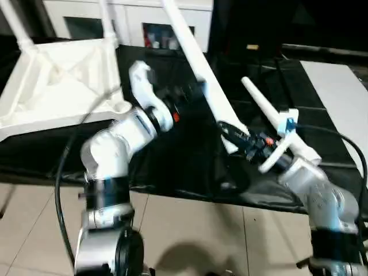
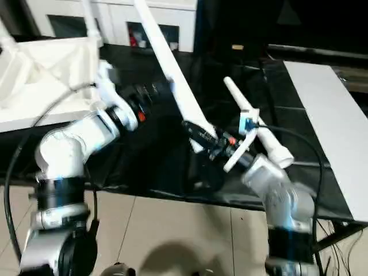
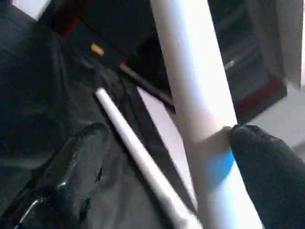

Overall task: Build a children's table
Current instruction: Pick table leg

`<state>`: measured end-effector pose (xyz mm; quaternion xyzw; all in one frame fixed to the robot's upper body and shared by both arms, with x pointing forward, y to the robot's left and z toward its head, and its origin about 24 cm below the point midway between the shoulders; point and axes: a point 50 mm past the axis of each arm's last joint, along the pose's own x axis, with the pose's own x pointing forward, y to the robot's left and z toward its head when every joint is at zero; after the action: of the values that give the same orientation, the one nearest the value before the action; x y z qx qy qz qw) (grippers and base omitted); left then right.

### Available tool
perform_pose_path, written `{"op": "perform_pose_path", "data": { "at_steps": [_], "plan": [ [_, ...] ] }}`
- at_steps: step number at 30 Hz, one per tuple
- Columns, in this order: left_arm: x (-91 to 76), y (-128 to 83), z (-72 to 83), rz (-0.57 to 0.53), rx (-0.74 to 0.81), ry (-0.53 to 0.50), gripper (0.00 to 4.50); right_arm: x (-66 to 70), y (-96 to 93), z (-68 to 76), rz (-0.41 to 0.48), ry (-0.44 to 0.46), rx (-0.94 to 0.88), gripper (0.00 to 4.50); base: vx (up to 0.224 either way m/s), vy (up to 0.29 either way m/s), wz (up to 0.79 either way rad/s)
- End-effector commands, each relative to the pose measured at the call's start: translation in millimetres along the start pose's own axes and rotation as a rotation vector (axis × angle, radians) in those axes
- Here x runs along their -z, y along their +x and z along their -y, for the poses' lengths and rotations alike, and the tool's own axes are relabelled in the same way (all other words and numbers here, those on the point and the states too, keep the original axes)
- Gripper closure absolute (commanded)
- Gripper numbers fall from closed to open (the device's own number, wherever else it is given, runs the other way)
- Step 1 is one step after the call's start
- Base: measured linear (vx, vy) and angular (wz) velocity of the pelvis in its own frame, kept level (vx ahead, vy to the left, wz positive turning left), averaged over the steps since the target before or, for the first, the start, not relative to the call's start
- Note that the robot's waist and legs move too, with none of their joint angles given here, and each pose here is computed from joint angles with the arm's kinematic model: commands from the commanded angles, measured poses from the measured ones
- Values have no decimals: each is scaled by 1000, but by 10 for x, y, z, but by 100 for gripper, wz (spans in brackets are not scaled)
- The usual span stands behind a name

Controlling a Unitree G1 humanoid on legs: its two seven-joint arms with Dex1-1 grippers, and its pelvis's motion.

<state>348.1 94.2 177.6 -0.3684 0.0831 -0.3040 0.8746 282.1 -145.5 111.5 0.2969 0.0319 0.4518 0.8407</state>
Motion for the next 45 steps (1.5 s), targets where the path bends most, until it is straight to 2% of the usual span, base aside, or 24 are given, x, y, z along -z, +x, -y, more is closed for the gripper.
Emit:
{"op": "perform_pose_path", "data": {
  "at_steps": [1,4,5,6,8,12,16,25,28,32,34,35,37,39,42,43,44,45],
  "plan": [
    [0,45,49,-15,18,-47,0,-50,60,-144,-1,-22,-69,175,0,0,0],
    [-29,44,75,-2,38,-80,0,-21,59,-169,-22,-24,-72,175,0,0,0],
    [-29,44,75,-2,38,-80,17,-21,59,-169,-22,-24,-72,175,0,0,0],
    [-60,35,140,20,98,-154,33,11,60,-172,-53,-32,-58,175,0,0,0],
    [-66,24,188,16,137,-163,33,18,63,-173,-61,-34,-55,175,0,0,0],
    [-53,24,163,7,103,-152,81,21,73,-177,-81,-46,-51,175,0,0,0],
    [-55,19,154,6,96,-145,105,16,79,-175,-89,-55,-47,175,0,0,0],
    [-83,-7,218,7,150,-126,191,22,77,-159,-113,-72,-30,175,0,0,0],
    [-76,-10,234,3,166,-126,200,26,79,-159,-116,-74,-30,175,0,0,0],
    [-72,-20,267,-15,195,-82,235,27,85,-163,-129,-93,-27,176,0,0,0],
    [-94,-18,279,-12,202,-69,251,18,94,-174,-136,-93,-32,106,0,0,0],
    [-103,-17,284,-11,206,-62,255,10,96,-184,-138,-90,-39,106,0,0,0],
    [-118,-15,293,-16,215,-46,260,-33,102,-201,-135,-85,-51,95,0,0,0],
    [-125,-14,293,-22,215,-33,267,-100,105,-216,-118,-76,-64,62,0,0,0],
    [-134,-12,300,-29,226,-21,267,-311,97,-171,-38,-53,-44,54,0,0,0],
    [-134,-11,300,-30,227,-20,267,-327,96,-164,-32,-51,-40,42,0,0,0],
    [-138,-12,303,-32,231,-16,267,-434,84,-117,8,-37,-18,42,0,0,0],
    [-140,-13,305,-33,235,-12,267,-501,69,-81,21,-36,-2,22,0,0,0]
  ]
}}
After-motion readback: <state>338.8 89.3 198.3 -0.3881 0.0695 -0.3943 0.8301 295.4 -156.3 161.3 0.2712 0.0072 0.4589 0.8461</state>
